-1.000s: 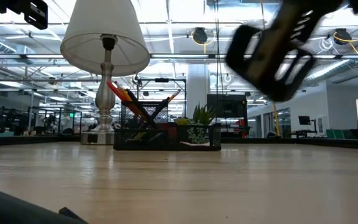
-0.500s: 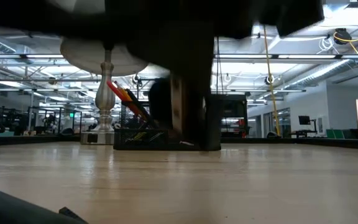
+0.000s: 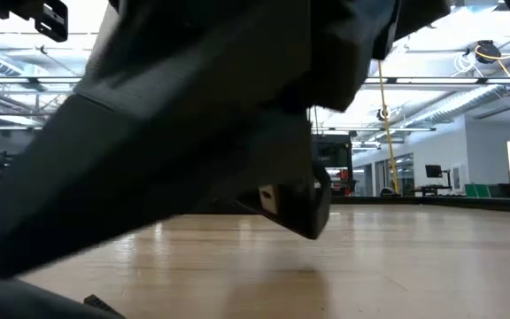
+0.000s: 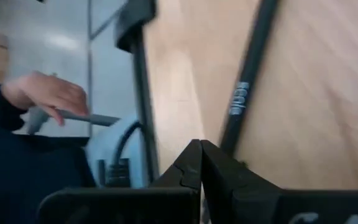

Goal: Pick and place office supplies into organizer
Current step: Put the black pen into the black desk organizer

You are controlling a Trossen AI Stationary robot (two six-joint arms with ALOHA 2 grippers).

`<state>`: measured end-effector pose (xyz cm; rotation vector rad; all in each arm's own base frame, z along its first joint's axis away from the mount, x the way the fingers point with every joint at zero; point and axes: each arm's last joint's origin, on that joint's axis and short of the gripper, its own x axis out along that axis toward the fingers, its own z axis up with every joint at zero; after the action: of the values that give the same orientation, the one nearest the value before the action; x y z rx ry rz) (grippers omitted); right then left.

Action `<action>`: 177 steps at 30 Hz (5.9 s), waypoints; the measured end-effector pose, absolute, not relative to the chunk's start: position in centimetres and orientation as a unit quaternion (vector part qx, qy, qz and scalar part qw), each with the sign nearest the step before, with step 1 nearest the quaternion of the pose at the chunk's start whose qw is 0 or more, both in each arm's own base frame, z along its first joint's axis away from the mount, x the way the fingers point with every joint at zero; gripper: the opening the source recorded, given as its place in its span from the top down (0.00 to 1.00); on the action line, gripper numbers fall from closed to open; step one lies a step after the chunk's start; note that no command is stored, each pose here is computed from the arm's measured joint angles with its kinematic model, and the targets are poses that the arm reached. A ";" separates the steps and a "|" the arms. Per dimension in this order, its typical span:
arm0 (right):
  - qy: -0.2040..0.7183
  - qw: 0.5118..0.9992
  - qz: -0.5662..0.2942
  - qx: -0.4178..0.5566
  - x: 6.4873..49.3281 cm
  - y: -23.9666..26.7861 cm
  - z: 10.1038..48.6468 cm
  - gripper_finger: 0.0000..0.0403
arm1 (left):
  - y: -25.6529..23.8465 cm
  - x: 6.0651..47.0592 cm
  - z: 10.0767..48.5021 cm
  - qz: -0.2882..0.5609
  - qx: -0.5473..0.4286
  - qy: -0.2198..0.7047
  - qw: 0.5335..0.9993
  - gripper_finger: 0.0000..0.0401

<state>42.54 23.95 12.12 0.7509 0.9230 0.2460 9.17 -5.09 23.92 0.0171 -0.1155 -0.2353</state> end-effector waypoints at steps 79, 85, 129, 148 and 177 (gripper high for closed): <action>0.435 0.892 0.112 -0.047 40.0 20.3 18.1 0.97 | -5.1 9.2 23.9 -0.117 0.009 -0.057 0.991 0.83; 0.376 0.921 0.091 -0.035 37.8 19.8 16.9 0.79 | -5.1 9.2 23.9 -0.117 0.009 -0.057 0.991 0.83; 0.207 0.965 0.163 0.004 32.9 12.6 6.8 0.48 | -5.1 9.2 23.9 -0.117 0.009 -0.057 0.991 0.83; 0.265 0.946 0.184 0.018 32.6 12.7 3.4 0.53 | -5.1 9.2 23.9 -0.117 0.009 -0.057 0.991 0.83; 0.246 0.949 0.190 0.059 32.3 12.6 6.3 0.91 | -5.1 9.2 23.9 -0.117 0.009 -0.057 0.991 0.83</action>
<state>32.26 12.60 6.26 0.1192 0.5014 0.3869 9.17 -5.09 23.92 0.0172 -0.1152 -0.2354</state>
